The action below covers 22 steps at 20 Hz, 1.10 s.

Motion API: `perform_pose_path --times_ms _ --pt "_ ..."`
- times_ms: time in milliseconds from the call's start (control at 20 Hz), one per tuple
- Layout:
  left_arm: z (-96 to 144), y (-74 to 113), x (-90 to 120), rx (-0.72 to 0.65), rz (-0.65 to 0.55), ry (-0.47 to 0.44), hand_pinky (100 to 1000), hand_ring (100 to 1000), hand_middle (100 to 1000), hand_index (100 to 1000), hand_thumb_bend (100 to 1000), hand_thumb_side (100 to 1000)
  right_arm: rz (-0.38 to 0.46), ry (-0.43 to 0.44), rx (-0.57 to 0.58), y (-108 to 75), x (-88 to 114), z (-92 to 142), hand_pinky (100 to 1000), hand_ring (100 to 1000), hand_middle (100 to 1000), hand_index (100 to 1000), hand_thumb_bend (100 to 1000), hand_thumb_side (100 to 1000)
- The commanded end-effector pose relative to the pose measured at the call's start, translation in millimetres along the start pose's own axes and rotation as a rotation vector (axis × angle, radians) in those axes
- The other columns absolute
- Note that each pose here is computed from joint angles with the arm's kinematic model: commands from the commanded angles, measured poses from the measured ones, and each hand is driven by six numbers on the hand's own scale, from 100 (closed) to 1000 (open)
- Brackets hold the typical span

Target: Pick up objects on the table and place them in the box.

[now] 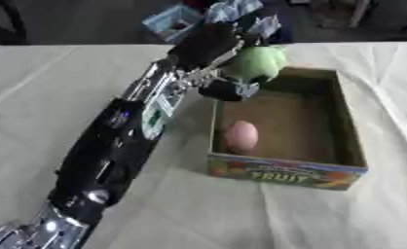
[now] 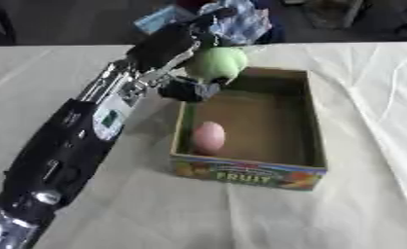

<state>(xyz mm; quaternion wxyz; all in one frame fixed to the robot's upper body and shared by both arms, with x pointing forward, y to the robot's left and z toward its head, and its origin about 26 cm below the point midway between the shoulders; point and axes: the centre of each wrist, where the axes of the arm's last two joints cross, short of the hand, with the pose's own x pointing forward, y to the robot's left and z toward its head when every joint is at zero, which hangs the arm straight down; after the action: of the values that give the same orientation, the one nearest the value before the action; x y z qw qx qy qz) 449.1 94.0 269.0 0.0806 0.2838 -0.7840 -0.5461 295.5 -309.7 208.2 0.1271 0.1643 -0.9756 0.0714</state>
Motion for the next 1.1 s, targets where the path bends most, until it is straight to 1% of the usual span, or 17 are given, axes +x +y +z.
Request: perform_pose_path --times_ms 50,250,350,650,800,900,1000,1050,1100 --pt "-6 4.0 4 -0.010 0.021 -0.076 471 624 1000 308 100 429 0.009 -0.020 0.037 -1.6 6 -10 897 804 577 918 463 1000" --pt "-4 -4.7 6 -0.063 0.056 -0.161 473 625 1000 313 100 448 0.011 -0.016 0.044 -1.1 6 -10 897 804 576 919 465 1000" --pt "-1 -10.5 6 -0.105 0.070 -0.189 474 626 1000 316 100 453 0.013 -0.013 0.050 -0.7 6 -9 897 804 575 920 466 1000" --pt "5 -18.0 4 -0.164 0.100 -0.221 468 622 1000 318 100 479 0.014 -0.007 0.058 0.2 5 -8 898 804 573 921 466 1000" --pt "7 -20.4 4 -0.191 0.109 -0.243 475 632 1000 351 100 497 0.015 -0.008 0.060 0.5 5 -8 898 804 573 921 467 1000" --pt "6 -17.2 4 -0.190 0.103 -0.251 510 675 1000 478 100 559 0.015 -0.008 0.060 0.7 5 -8 898 804 573 921 468 1000" --pt "5 -12.1 4 -0.171 0.089 -0.254 584 754 1000 730 100 697 0.014 -0.008 0.060 0.9 4 -8 897 803 573 921 468 1000" --pt "5 -10.2 4 -0.158 0.081 -0.253 594 766 1000 765 100 730 0.013 -0.008 0.060 1.0 4 -8 897 803 573 922 468 1000" --pt "5 -9.2 4 -0.147 0.075 -0.249 608 783 1000 824 100 783 0.012 -0.007 0.060 1.0 4 -8 897 803 573 922 468 1000"
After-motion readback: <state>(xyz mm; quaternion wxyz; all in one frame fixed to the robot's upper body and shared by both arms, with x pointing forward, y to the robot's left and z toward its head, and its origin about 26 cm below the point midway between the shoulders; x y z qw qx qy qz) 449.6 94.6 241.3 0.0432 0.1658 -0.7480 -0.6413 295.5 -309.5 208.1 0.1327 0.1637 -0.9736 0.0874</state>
